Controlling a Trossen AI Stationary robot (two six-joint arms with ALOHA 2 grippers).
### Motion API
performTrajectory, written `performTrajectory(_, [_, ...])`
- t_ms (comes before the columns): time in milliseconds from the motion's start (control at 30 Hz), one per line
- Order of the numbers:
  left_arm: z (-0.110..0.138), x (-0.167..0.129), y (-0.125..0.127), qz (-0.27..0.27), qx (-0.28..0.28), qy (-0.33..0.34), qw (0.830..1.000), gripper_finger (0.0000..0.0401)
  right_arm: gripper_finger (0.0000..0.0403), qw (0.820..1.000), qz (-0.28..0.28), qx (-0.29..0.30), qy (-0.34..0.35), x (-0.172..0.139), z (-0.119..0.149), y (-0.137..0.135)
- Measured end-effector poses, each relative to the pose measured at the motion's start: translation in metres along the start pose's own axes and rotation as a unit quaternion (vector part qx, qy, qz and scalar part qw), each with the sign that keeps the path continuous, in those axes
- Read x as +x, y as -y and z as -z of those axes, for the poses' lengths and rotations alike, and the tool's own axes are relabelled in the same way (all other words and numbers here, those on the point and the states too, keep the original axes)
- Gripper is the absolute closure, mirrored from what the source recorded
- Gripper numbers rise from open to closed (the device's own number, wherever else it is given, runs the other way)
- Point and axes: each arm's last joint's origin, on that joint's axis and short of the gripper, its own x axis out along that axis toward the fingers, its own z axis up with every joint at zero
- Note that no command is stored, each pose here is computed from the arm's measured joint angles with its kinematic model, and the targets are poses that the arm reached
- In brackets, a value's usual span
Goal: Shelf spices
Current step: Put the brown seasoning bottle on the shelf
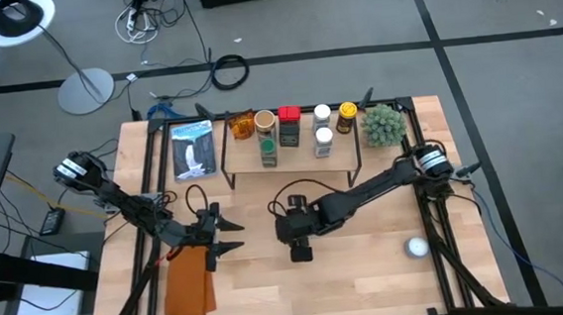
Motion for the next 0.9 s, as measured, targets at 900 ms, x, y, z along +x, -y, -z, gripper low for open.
performTrajectory(900, [0.0, 0.0, -0.001, -0.01, 0.001, 0.002, 1.0, 0.0182, 0.0218, 0.907, 0.293, 0.206, 0.221, -0.139, 0.12, 0.044])
